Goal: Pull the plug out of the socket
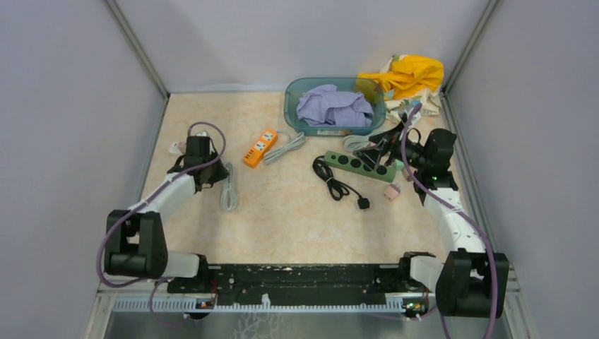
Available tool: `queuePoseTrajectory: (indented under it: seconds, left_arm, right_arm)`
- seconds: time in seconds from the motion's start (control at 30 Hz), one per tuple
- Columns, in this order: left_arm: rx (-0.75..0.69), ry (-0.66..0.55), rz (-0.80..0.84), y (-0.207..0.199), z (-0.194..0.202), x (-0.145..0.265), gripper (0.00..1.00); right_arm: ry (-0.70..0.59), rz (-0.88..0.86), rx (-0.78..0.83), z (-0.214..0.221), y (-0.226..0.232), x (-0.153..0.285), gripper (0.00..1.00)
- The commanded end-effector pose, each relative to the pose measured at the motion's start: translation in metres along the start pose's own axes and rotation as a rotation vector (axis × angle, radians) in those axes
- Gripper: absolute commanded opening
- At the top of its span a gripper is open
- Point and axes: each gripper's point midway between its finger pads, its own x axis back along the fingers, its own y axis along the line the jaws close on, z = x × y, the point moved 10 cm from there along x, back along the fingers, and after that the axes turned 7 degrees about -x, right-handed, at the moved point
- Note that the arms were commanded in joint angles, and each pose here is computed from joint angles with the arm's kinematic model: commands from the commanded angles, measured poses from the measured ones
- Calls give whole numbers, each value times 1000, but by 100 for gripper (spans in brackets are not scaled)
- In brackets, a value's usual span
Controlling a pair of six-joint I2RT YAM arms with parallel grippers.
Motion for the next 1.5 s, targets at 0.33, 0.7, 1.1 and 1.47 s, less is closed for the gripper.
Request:
queuePoseTrajectory:
  seconds: [0.33,0.7,1.1,1.47]
  left_arm:
    - [513,27,158,-56,73,60,5]
    - [673,91,272,-102,97,85,5]
    - [666,119,346,-166,110,106,7]
    - [583,174,400,-225,131,107,13]
  right_arm:
    - [-35,-5,71,-11,4,3,99]
    - [-30,-1,75,-9,2,2,99]
    - [-28,2,77,-9,1,2,99]
    - [-25,5,80,-9,1,2,99]
